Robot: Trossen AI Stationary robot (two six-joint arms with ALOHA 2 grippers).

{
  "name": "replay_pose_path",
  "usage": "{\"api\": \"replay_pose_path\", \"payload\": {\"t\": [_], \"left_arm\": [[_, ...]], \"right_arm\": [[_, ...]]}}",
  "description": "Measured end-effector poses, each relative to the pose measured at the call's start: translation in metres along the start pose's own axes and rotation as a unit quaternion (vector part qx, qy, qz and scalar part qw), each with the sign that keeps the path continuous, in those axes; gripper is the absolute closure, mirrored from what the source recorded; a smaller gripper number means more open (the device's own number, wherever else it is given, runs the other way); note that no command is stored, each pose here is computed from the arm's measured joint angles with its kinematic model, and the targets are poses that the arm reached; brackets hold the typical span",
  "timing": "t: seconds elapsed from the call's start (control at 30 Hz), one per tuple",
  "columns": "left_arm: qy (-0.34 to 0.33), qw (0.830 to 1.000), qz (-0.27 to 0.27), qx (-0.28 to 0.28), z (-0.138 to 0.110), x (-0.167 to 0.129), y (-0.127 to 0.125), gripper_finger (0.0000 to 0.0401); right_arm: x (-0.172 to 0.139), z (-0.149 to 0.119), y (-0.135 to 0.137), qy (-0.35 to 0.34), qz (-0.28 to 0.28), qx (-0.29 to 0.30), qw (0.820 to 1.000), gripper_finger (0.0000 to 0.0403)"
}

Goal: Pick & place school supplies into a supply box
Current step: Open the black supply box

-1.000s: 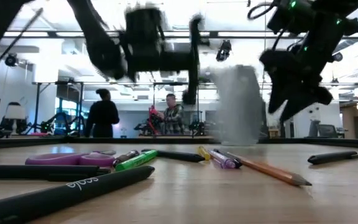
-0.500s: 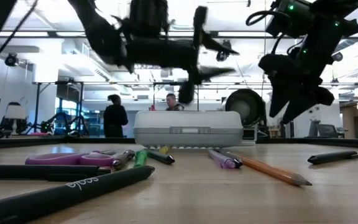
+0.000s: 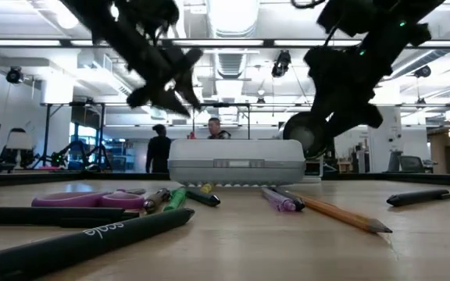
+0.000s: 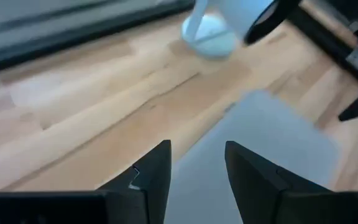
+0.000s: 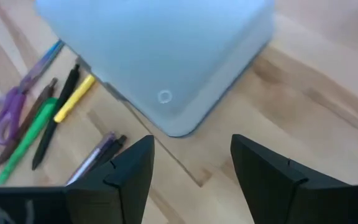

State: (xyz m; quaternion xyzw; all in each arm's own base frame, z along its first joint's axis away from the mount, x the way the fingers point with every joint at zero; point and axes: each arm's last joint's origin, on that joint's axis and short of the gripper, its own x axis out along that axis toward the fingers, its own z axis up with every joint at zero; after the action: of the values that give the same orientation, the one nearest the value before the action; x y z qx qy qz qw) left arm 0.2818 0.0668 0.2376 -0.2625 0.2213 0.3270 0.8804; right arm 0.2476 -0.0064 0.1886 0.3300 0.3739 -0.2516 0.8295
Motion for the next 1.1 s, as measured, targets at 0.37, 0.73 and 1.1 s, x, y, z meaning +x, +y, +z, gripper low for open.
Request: {"api": "replay_pose_path", "payload": {"t": [0.37, 0.73, 1.1], "left_arm": [[0.039, 0.999, 0.006, 0.016, -0.004, 0.052, 0.045, 0.0265], [0.159, 0.983, -0.078, 0.052, -0.020, 0.094, 0.054, 0.0265], [0.240, 0.962, -0.120, 0.049, -0.040, 0.093, 0.050, 0.0265]], "right_arm": [[0.027, -0.006, 0.023, 0.046, -0.020, -0.016, 0.999, 0.0197], [0.059, 0.010, 0.048, 0.031, -0.051, -0.006, 0.998, 0.0197], [0.054, 0.057, 0.082, -0.024, -0.045, -0.038, 0.998, 0.0197]]}}
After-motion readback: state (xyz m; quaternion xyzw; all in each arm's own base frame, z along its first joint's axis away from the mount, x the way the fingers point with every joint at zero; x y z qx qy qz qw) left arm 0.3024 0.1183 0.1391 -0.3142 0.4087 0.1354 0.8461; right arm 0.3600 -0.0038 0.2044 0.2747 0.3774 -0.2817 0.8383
